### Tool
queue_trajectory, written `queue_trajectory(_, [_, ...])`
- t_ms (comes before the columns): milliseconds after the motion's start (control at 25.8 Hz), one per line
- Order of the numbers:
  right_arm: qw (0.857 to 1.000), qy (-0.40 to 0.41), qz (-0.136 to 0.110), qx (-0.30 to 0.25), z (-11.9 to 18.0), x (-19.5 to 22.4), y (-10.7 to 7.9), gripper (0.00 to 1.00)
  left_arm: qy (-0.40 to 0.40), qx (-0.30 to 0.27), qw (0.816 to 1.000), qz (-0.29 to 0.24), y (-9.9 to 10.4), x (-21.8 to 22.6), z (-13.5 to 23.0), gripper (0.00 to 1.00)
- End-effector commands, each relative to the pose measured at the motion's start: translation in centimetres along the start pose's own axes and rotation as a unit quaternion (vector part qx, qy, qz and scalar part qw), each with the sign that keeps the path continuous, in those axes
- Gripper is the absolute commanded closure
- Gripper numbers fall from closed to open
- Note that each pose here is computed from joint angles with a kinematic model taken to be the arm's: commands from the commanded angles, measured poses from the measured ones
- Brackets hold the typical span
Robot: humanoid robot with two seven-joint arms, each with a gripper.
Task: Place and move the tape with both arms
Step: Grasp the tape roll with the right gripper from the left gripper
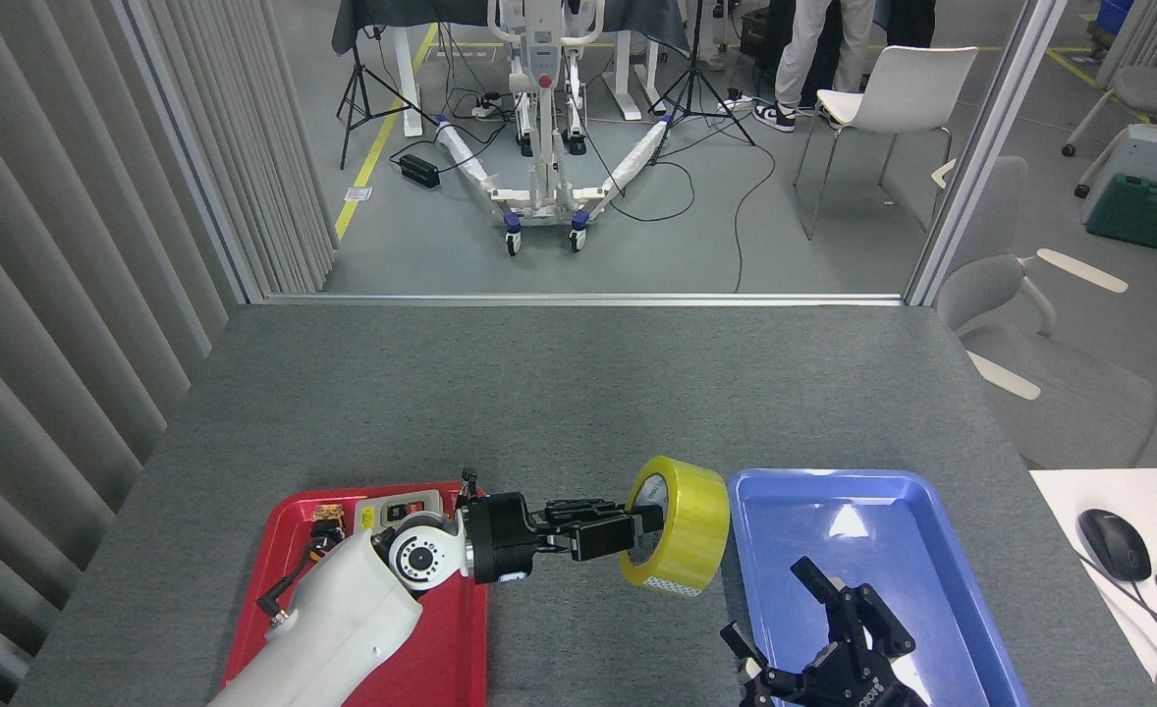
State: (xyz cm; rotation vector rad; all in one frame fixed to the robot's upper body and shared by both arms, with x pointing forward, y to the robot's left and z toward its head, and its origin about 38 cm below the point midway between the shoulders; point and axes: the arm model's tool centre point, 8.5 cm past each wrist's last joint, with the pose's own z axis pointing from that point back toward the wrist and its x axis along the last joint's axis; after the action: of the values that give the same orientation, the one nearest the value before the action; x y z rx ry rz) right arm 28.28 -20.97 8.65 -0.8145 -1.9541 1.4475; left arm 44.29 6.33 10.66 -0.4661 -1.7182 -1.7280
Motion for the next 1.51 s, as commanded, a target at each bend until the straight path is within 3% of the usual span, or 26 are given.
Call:
queue_trajectory(0, [1.0,-0.018,-0.005,-0.002,-1.4,0.8,0.3,0.0,-0.007,0.002,1.0,-0.003,-0.1,0.3,0.0,1.0])
queue_trajectory(660, [0.998,-0.062,-0.025,-0.003,-4.4,3.5,1.6,0.02,-0.013,-0.002,1.0,-0.004,-0.4,0.5,-0.3,1.0])
queue_trajectory(815, [0.997,-0.07,-0.026,-0.001,-4.5,3.8,1.7,0.18,-0.02,-0.011,1.0,-0.01,-0.7,0.9,-0.7,1.0])
queue_trajectory(1087, [0.994,-0.107,-0.039,-0.002,-3.6,4.4,1.8,0.66,-0.026,-0.014,0.999,-0.015,-0.8,1.3,-1.0,1.0])
queue_trajectory(1125, [0.993,-0.108,-0.04,0.0,-3.4,4.4,1.9,0.71,-0.026,-0.015,0.999,-0.014,-0.8,1.3,-1.1,0.87])
queue_trajectory(1203, [0.993,-0.108,-0.042,0.003,-3.1,4.4,2.0,0.79,-0.027,-0.015,0.999,-0.015,-0.9,1.4,-1.2,0.52])
queue_trajectory(1319, [0.993,-0.108,-0.045,0.001,-3.1,4.5,2.0,0.84,-0.026,-0.018,0.999,-0.015,-1.0,1.4,-1.3,0.1])
queue_trajectory(1358, [0.993,-0.109,-0.045,0.0,-3.0,4.5,2.0,0.86,-0.023,-0.018,0.999,-0.014,-1.0,1.3,-1.3,0.03])
queue_trajectory(1475, [0.993,-0.11,-0.049,0.001,-2.7,4.6,2.2,0.92,-0.022,-0.016,1.0,-0.015,-0.8,1.3,-1.1,0.02])
